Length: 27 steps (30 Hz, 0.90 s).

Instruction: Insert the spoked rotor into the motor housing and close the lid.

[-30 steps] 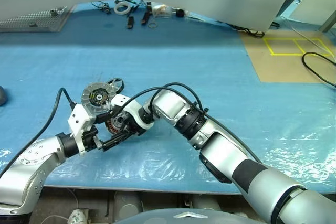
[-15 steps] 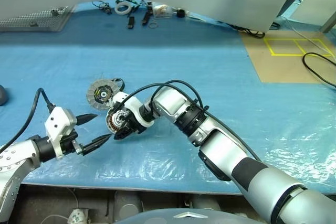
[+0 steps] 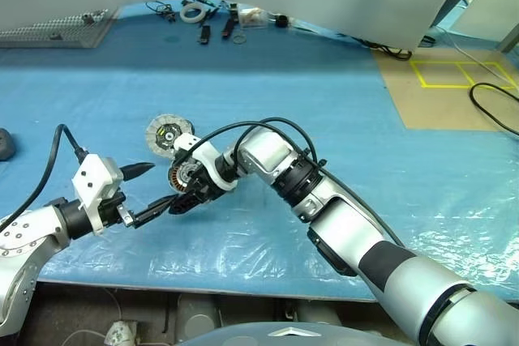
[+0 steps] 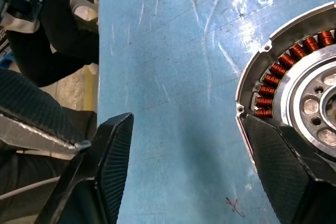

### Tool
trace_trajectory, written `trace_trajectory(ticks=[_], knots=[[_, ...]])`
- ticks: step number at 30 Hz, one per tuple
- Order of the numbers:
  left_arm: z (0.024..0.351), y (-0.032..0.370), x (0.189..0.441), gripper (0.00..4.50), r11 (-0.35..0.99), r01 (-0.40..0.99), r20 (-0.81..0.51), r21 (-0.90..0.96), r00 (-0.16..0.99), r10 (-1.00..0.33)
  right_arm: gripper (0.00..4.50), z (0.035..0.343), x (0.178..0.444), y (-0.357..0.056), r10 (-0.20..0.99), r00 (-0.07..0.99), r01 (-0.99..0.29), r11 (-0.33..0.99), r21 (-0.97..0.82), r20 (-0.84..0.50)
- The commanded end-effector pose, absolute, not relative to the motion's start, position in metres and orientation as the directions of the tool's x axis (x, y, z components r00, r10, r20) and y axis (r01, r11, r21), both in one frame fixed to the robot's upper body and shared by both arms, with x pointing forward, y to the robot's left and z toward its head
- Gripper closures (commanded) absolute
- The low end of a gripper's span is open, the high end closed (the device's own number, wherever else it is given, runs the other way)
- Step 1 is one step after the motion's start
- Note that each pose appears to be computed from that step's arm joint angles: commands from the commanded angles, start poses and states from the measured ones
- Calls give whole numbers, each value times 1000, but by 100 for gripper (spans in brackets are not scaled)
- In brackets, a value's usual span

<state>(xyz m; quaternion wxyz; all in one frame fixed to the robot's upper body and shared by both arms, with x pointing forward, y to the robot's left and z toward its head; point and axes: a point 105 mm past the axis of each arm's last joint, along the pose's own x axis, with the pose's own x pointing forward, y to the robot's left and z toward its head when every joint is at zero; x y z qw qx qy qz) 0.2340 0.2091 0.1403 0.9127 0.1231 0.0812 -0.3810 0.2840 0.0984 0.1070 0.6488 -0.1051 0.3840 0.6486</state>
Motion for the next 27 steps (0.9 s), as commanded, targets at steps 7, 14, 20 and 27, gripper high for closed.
trace_trajectory(ticks=[7, 14, 20, 27], knots=[[145, 204, 239, 0, 667, 723, -216, 179, 691, -690, 97, 157, 271, 80, 832, -253, -913, -36, 407, -494], [147, 204, 244, 0, 665, 723, -206, 187, 690, -694, 97, 172, 290, 73, 868, -143, -981, -59, 187, -475], [144, 213, 235, 0, 670, 714, -234, 203, 700, -675, 97, 167, 319, 17, 871, 0, -981, -96, -171, -490], [144, 237, 236, 0, 710, 651, -259, 270, 759, -597, 97, 151, 319, -3, 891, 67, -948, -84, -308, -448]])
